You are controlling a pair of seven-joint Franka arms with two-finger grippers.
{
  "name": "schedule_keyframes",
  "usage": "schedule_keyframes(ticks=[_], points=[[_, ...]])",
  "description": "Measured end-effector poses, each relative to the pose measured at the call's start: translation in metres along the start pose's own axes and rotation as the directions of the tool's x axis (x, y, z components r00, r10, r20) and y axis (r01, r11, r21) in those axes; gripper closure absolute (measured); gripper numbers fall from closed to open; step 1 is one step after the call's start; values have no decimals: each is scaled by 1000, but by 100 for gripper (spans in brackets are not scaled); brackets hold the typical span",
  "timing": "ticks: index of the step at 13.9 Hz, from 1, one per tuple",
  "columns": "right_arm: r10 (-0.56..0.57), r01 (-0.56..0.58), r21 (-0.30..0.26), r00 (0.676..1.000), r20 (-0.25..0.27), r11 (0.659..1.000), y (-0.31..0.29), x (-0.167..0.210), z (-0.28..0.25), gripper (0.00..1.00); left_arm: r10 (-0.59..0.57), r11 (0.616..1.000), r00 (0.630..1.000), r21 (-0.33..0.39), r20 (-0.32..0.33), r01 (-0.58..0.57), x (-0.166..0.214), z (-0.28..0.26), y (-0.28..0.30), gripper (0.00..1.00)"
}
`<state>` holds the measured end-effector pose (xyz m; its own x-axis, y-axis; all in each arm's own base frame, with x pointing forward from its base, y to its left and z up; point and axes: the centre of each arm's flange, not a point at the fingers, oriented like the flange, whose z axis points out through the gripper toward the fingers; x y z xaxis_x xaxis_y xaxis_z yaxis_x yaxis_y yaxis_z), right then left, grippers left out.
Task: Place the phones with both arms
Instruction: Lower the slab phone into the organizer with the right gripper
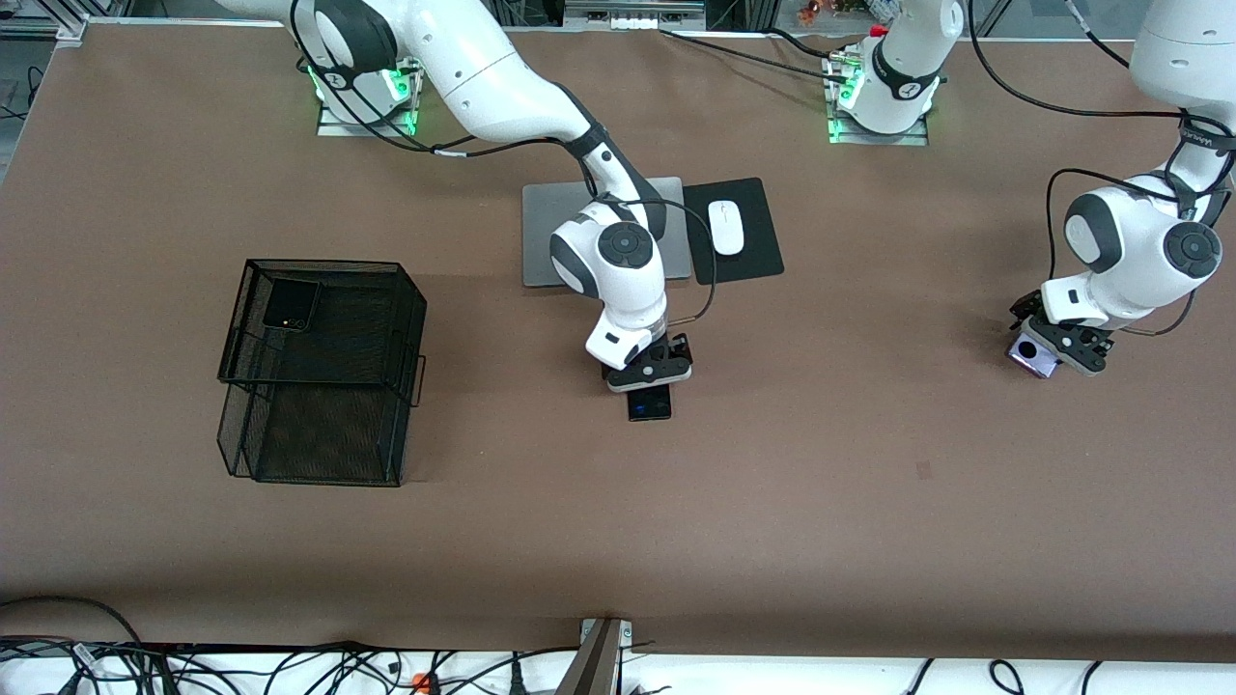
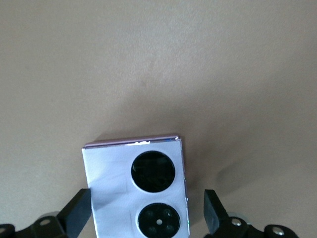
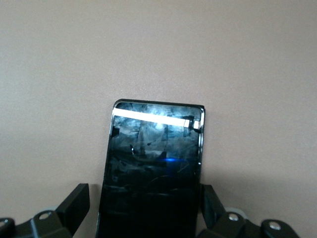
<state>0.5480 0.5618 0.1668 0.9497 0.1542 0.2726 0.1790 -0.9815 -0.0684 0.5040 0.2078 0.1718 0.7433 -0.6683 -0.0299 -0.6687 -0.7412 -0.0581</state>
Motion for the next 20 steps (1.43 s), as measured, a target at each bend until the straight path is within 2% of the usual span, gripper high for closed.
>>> schedule_keyframes(ticks=[5, 8, 10, 14, 16, 20], points=[[-10, 10, -4, 1000, -4, 1000, -1, -2, 1, 0, -26, 1000, 998, -1, -51, 26, -7, 6, -3, 0], [-25, 25, 0, 999, -33, 1000, 1, -4, 6, 2, -22, 1000, 998, -6, -54, 22, -5, 13, 0, 0], [-25, 26, 12, 998, -50, 1000, 0, -3, 3, 17, -17, 1000, 998, -6, -57, 16, -1, 12, 1, 0], [-26, 27, 8, 998, -48, 1000, 0, -3, 2, 18, -9, 1000, 998, -5, -65, 9, 6, 11, 3, 0], [-26, 25, -15, 999, -34, 1000, 3, 1, -1, 19, -4, 1000, 997, 0, -71, 4, 10, 8, 3, 0], [-19, 22, -115, 999, 32, 993, 33, 34, -43, 21, -3, 1000, 997, 4, -74, 3, 12, 7, 1, 0]])
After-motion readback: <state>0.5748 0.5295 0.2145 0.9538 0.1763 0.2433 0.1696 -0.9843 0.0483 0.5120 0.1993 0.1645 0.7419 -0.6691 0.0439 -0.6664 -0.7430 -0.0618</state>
